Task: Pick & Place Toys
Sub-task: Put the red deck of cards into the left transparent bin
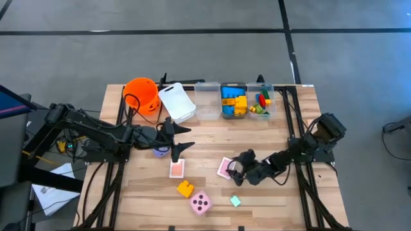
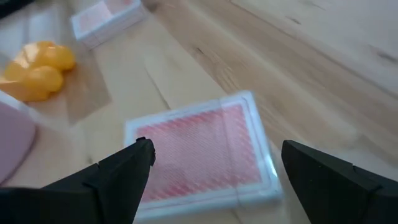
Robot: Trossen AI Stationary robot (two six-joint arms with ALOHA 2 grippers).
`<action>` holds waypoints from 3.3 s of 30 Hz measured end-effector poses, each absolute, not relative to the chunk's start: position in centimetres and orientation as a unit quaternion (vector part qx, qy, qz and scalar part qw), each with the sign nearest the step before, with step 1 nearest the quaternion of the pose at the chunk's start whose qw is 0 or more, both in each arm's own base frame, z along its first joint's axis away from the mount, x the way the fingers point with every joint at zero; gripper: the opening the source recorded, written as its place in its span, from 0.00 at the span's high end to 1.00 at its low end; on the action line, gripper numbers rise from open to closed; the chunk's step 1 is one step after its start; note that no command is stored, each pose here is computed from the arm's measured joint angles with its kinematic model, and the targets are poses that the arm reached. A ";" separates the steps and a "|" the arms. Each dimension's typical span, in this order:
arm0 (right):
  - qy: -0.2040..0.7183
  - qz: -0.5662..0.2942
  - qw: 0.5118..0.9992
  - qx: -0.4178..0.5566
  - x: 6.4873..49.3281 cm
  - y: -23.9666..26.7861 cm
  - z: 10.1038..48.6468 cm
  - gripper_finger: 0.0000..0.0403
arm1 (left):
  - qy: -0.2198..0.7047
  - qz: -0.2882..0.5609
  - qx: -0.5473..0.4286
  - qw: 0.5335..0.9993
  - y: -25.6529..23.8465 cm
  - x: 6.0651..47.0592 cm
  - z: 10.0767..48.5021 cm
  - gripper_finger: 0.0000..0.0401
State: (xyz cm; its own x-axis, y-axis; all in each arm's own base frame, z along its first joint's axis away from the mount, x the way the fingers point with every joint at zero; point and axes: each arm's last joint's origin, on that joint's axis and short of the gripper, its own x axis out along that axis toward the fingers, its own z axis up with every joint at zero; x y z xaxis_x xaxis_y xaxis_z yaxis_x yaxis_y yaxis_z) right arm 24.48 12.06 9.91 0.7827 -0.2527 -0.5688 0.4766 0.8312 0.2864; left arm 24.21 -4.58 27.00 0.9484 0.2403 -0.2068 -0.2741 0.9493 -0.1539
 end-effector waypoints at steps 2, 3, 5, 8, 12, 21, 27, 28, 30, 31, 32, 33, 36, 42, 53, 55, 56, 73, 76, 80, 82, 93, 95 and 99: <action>0.262 -0.194 0.923 0.204 24.8 12.2 10.2 0.13 | 0.093 0.131 -0.091 0.983 -4.6 24.2 27.0 0.29; 0.262 -0.192 0.924 0.202 24.9 12.2 10.3 0.13 | 0.094 0.131 -0.090 0.983 -4.6 24.2 27.0 0.29; 0.259 -0.190 0.925 0.203 25.0 12.3 10.4 0.13 | 0.100 0.132 -0.089 0.982 -4.6 24.2 26.9 0.29; 0.259 -0.190 0.925 0.202 25.0 12.3 10.4 0.13 | 0.112 0.129 -0.084 0.982 -4.7 24.1 26.6 0.29; 0.260 -0.190 0.925 0.200 25.0 12.3 10.4 0.13 | 0.140 0.088 -0.081 0.983 -5.3 24.4 25.9 0.29; 0.260 -0.197 0.925 0.195 25.2 12.0 10.4 0.13 | 0.157 0.040 -0.043 0.986 -7.5 27.6 22.2 0.34; 0.268 -0.188 0.926 0.188 24.8 12.6 10.3 0.13 | 0.122 0.033 -0.056 0.990 -8.5 29.8 20.0 0.56; 0.272 -0.187 0.925 0.187 24.6 12.7 10.3 0.13 | 0.123 0.032 -0.056 0.990 -8.6 30.0 19.6 0.61; 0.282 -0.190 0.922 0.188 24.3 12.9 10.1 0.13 | 0.125 0.027 -0.067 0.989 -8.7 30.3 18.9 0.72; 0.287 -0.193 0.919 0.188 24.1 13.0 10.0 0.13 | 0.129 0.027 -0.074 0.988 -8.8 30.4 18.5 0.77; 0.292 -0.196 0.916 0.191 23.9 13.1 10.0 0.13 | 0.132 0.027 -0.079 0.988 -8.9 30.5 18.2 0.83; 0.297 -0.200 0.914 0.192 23.7 13.1 9.9 0.13 | 0.136 0.028 -0.085 0.987 -9.0 30.6 17.9 0.89; 0.298 -0.212 0.911 0.190 23.4 13.1 9.8 0.13 | 0.137 0.022 -0.108 0.984 -9.3 30.8 17.2 0.98; 0.299 -0.217 0.909 0.191 23.4 12.9 9.7 0.13 | 0.144 0.011 -0.150 0.978 -10.0 31.4 15.6 1.00; 0.317 -0.213 0.909 0.165 22.9 12.9 10.0 0.13 | 0.165 -0.027 -0.153 0.974 -11.9 36.3 13.3 1.00; 0.315 -0.198 0.916 0.152 22.8 13.1 10.6 0.13 | 0.170 -0.030 -0.155 0.973 -12.2 37.2 12.8 1.00; 0.311 -0.188 0.920 0.150 22.7 13.3 10.9 0.13 | 0.174 -0.029 -0.154 0.972 -12.3 37.6 12.6 1.00; 0.242 -0.165 0.947 0.129 21.2 15.0 14.0 0.13 | 0.293 0.021 -0.115 0.949 -11.7 39.7 10.3 1.00; 0.241 -0.166 0.947 0.131 21.2 15.0 14.0 0.13 | 0.319 0.035 -0.102 0.942 -11.3 39.5 10.2 1.00; 0.241 -0.166 0.947 0.131 21.2 15.0 14.0 0.13 | 0.342 0.040 -0.072 0.936 -10.5 39.4 9.9 1.00; 0.240 -0.166 0.947 0.132 21.2 15.0 14.0 0.13 | 0.353 0.042 -0.055 0.933 -9.9 39.3 10.1 1.00; 0.240 -0.166 0.946 0.141 21.2 15.0 14.0 0.13 | 0.447 0.055 0.036 0.892 -7.2 37.0 13.0 1.00; 0.240 -0.169 0.945 0.141 21.3 14.9 14.0 0.13 | 0.454 0.057 0.041 0.888 -7.1 36.6 13.5 1.00; 0.252 -0.165 0.951 0.070 21.8 14.1 14.0 0.13 | 0.466 0.053 0.044 0.882 -7.1 36.2 13.7 1.00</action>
State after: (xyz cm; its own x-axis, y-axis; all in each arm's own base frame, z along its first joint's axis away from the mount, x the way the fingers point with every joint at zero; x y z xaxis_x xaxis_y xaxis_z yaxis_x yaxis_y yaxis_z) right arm 21.83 14.10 14.03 0.8185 -0.2780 -0.5027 0.3484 0.9360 0.0497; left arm 36.23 -7.15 13.72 0.5599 0.1348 -0.8175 -0.0524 0.9905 0.1274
